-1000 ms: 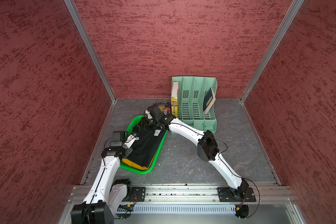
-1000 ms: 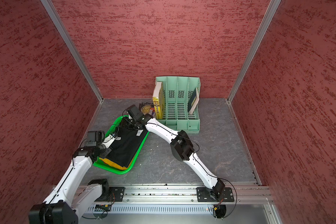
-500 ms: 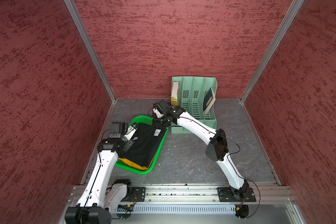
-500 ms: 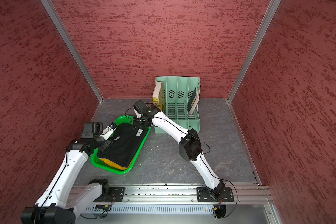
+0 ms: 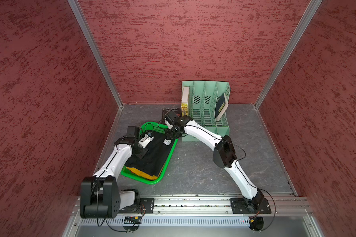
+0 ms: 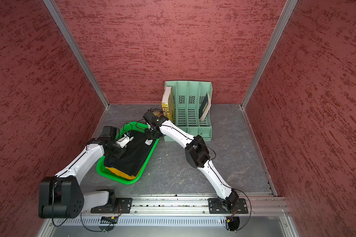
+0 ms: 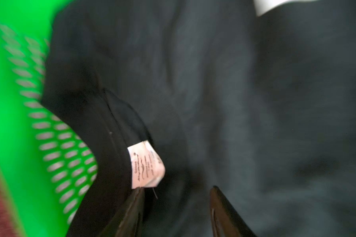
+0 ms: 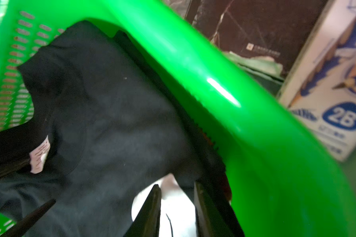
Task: Put the folded t-shirts into the basket
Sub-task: Place the T-shirt in the bin.
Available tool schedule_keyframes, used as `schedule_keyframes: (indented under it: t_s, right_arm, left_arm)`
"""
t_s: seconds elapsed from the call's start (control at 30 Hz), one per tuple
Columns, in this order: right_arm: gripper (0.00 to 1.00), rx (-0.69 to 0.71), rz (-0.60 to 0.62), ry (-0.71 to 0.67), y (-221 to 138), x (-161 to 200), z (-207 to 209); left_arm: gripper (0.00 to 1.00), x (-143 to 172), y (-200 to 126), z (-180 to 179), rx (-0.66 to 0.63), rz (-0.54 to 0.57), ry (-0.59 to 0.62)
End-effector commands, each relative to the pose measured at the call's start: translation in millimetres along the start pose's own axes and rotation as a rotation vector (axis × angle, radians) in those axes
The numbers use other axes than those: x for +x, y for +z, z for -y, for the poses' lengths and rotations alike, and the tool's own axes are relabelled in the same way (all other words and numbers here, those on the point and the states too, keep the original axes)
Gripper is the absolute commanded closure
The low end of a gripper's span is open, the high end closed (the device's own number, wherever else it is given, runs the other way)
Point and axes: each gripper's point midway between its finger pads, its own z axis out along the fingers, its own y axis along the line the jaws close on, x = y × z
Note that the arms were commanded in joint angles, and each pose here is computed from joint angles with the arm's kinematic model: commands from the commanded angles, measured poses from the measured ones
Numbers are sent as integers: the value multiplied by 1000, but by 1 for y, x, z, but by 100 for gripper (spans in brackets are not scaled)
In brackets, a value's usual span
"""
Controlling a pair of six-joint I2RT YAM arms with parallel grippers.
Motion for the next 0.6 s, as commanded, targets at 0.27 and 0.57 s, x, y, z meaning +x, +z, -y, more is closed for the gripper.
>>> schedule_keyframes:
  t_s: [0.27, 0.57]
  right_arm:
    - [65, -132, 29, -255, -30, -3, -26]
    - [63, -61, -39, -478, -78, 41, -45]
  left_arm:
    - [44, 18, 36, -6, 31, -35, 12]
    - [37, -8, -2, -21, 97, 184, -89]
